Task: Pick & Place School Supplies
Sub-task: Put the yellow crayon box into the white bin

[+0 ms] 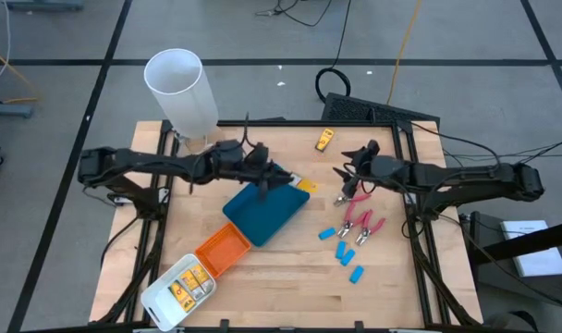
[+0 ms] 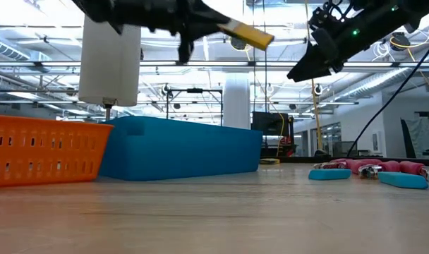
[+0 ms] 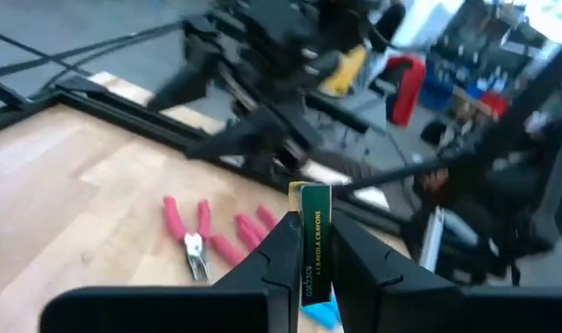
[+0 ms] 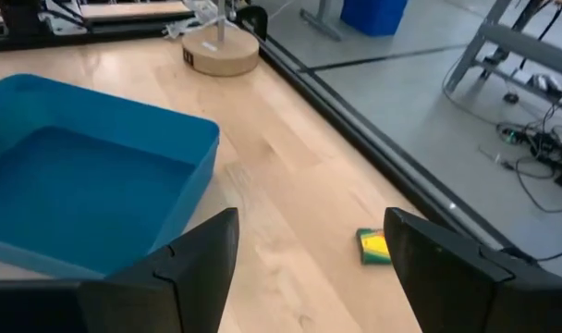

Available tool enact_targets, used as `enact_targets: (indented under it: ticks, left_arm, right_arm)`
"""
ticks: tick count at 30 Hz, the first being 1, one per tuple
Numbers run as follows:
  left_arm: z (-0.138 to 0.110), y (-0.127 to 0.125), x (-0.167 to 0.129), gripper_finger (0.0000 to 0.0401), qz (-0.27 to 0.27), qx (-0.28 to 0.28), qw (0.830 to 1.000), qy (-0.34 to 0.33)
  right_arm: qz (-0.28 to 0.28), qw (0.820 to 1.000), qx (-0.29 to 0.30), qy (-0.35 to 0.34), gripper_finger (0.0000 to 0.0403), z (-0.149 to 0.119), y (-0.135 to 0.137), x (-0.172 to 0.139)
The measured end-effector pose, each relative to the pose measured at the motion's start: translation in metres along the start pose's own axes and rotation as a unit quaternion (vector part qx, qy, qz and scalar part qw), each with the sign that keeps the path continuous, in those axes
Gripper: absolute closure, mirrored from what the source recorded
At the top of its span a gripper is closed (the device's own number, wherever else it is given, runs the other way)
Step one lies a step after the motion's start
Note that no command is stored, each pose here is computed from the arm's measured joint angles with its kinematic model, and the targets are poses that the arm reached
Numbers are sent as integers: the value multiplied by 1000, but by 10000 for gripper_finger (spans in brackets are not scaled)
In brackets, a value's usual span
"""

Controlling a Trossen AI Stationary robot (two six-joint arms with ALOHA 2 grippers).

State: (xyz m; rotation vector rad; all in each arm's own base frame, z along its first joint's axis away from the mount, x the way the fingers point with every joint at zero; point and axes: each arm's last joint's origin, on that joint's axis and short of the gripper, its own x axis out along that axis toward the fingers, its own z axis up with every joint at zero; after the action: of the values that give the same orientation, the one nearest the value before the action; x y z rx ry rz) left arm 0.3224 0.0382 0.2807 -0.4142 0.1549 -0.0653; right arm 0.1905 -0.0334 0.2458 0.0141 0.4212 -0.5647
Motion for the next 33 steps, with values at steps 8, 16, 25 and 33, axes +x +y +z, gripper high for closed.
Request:
enact_targets:
  ticks: [8, 16, 25, 33]
  left_arm:
    - [-17, -62, -34, 369, -37, 42, 991, 118]
    - [-50, -123, -78, 367, -48, -2, 966, 253]
    - [-77, -170, -135, 362, -4, -124, 936, 329]
    - [-99, -199, -178, 369, 19, -222, 900, 374]
  right_arm:
    - [-1, 1000, 13, 21, 142, -5, 4, 9]
    - [-1, 999, 18, 27, 142, -8, 9, 19]
    - [30, 999, 17, 17, 142, -7, 15, 29]
    - [27, 999, 19, 9, 142, -6, 16, 31]
